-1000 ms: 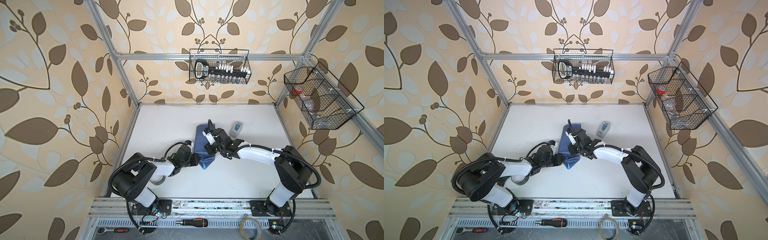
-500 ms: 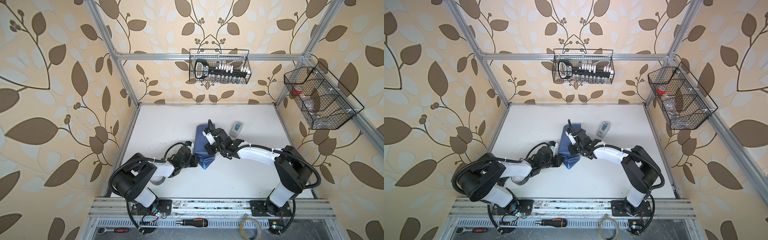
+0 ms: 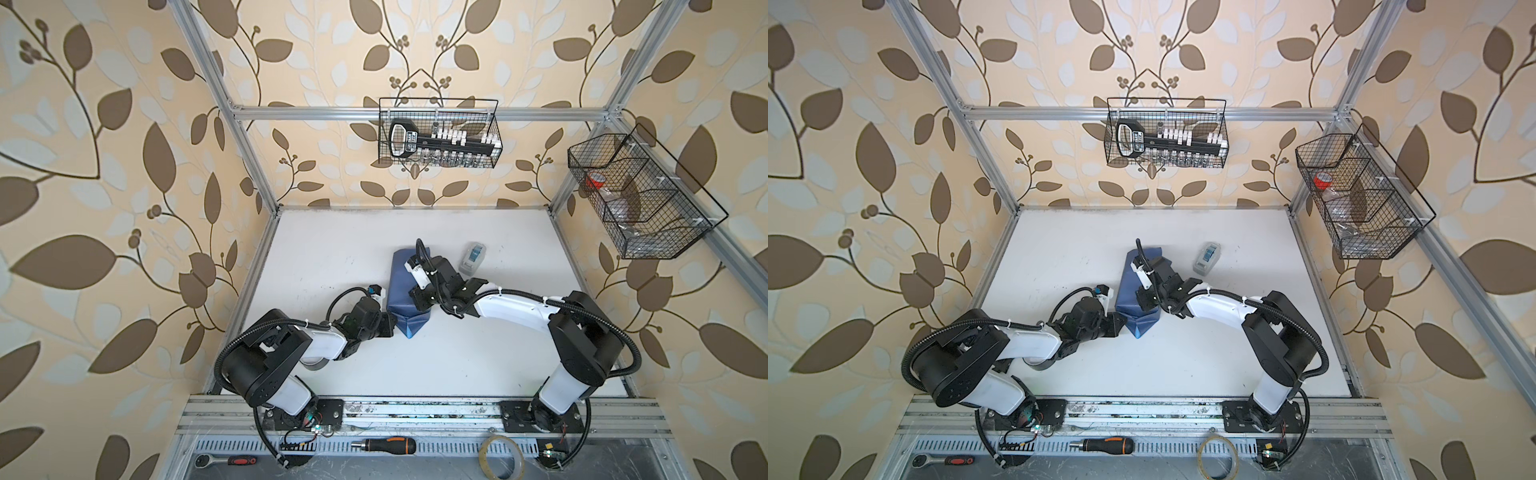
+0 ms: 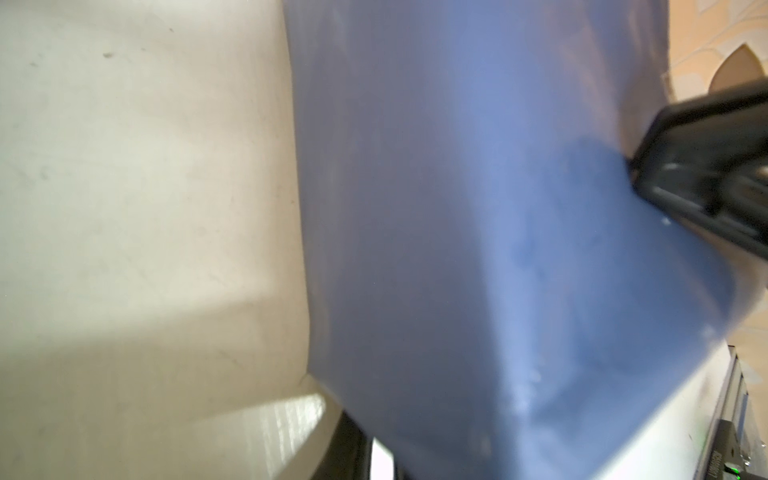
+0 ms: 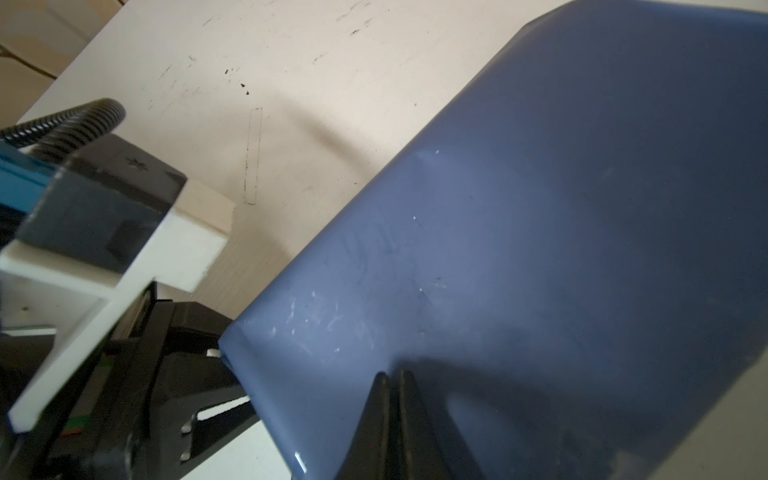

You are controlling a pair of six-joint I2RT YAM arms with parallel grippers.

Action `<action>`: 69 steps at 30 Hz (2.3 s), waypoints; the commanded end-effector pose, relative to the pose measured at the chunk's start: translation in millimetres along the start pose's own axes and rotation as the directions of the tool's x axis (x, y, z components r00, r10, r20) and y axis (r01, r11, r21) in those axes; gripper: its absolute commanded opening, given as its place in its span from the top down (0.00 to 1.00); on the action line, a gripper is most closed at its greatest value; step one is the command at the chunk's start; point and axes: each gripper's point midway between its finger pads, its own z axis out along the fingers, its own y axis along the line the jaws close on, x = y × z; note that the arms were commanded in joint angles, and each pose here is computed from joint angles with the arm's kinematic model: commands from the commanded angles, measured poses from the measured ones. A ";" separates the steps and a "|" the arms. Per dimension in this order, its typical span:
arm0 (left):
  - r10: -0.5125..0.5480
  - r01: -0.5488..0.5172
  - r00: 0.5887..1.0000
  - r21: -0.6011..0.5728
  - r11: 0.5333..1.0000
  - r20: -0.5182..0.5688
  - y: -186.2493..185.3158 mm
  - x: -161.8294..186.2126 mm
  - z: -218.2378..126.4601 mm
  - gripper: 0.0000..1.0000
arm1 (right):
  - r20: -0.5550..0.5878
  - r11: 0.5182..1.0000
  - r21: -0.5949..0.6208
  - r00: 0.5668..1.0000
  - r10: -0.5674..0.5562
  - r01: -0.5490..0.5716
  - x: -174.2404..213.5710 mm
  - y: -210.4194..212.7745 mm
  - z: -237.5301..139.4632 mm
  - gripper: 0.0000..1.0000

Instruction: Wrap the gift box in paper

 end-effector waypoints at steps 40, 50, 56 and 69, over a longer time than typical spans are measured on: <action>0.055 -0.076 0.977 -0.092 0.993 -0.207 8.6 96.1 -6.6 0.94 | -0.131 1.000 -0.002 0.991 0.005 -0.005 40.2 -1.3 12.7 0.93; 0.059 -0.080 0.983 -0.123 0.989 -0.172 11.1 86.3 -7.3 0.94 | -0.133 1.000 -0.004 0.991 0.004 -0.005 40.1 -0.3 13.4 0.94; 0.033 -0.051 0.988 -0.120 0.991 -0.153 12.5 71.6 -1.5 0.95 | -0.134 1.000 -0.001 0.991 0.001 -0.001 39.9 -0.8 11.6 0.94; -0.034 0.025 0.994 -0.093 0.995 -0.102 18.5 33.4 2.2 0.95 | -0.139 1.000 -0.002 0.990 0.000 0.000 41.8 -1.0 11.6 0.95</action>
